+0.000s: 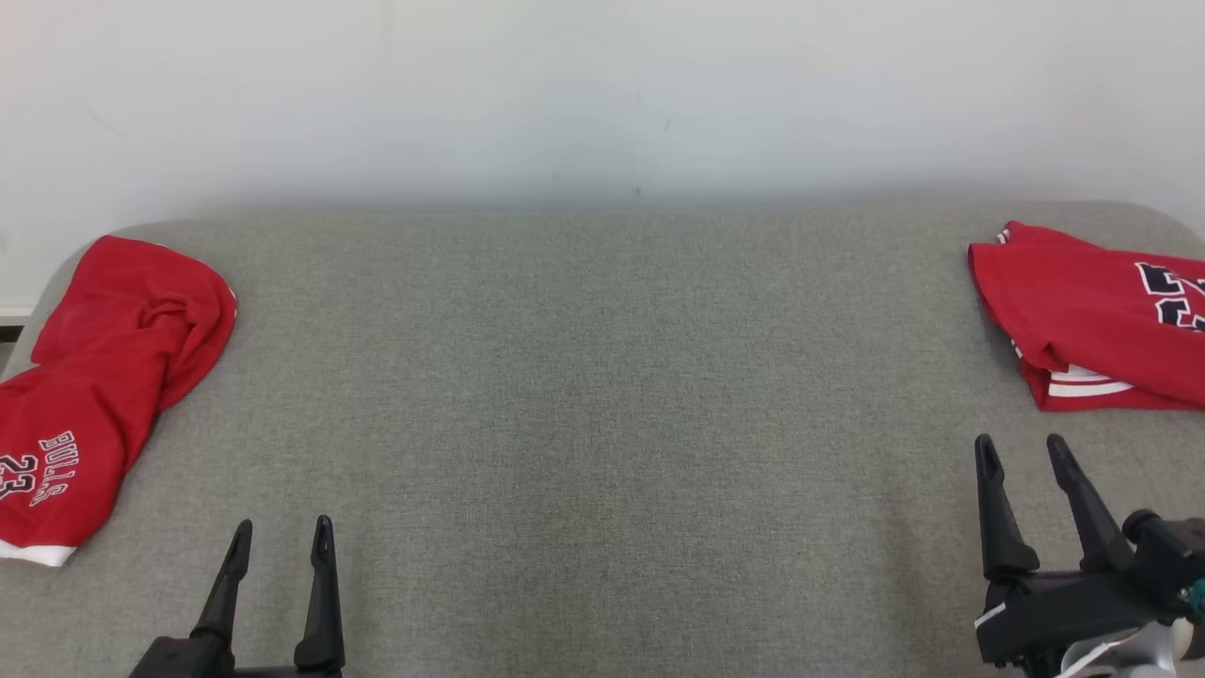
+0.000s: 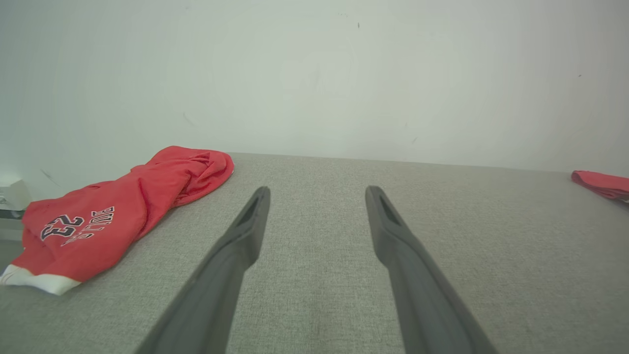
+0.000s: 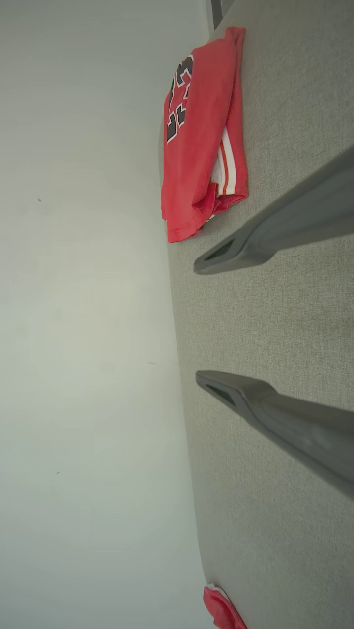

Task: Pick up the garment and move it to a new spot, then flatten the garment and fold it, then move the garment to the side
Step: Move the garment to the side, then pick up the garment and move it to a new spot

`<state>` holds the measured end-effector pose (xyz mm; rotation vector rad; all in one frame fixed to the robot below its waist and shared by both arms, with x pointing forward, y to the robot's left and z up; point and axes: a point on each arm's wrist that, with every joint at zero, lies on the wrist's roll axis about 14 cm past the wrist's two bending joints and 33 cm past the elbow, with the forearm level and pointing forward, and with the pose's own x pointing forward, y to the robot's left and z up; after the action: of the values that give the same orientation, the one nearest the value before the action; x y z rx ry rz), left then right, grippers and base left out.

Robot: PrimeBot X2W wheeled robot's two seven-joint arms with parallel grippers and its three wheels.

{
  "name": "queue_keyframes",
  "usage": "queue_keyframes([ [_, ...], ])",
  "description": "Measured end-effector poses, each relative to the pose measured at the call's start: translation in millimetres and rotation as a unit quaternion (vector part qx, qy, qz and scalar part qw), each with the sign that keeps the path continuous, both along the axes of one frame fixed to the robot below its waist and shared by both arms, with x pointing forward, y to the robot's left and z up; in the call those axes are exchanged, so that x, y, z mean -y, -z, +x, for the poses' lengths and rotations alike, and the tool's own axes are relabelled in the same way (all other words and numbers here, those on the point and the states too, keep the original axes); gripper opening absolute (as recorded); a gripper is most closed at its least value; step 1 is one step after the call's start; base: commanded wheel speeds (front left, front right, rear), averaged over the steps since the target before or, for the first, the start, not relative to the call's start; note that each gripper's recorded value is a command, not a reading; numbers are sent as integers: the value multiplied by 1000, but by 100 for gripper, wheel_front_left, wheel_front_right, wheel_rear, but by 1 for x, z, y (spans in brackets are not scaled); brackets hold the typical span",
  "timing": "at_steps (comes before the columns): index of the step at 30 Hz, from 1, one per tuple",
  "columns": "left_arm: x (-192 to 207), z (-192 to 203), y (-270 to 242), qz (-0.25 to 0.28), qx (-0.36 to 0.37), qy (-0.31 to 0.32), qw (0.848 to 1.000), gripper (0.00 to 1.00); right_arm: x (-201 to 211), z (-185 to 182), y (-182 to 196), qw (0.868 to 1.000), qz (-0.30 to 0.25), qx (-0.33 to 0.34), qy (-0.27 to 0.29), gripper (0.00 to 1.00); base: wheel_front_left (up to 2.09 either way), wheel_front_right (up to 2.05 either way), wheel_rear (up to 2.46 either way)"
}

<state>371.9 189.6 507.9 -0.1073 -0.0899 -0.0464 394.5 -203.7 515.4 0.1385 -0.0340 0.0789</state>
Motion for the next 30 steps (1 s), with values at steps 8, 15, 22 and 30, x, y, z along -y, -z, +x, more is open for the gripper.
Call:
queue_keyframes([
  [8,-4,-9,3,1,-6,-4,1000,100,-9,-14,1,1000,13,0,1,100,0,0,0],
  [15,-7,-17,6,0,-10,-7,1000,100,-18,-25,6,1000,22,-3,-3,100,0,0,0],
  [22,-12,-21,5,2,-9,-11,1000,100,-34,-32,9,999,27,-3,-19,100,0,0,0],
  [30,-18,-23,1,6,-3,-18,1000,100,-46,-38,15,999,32,-7,-30,100,0,0,0],
])
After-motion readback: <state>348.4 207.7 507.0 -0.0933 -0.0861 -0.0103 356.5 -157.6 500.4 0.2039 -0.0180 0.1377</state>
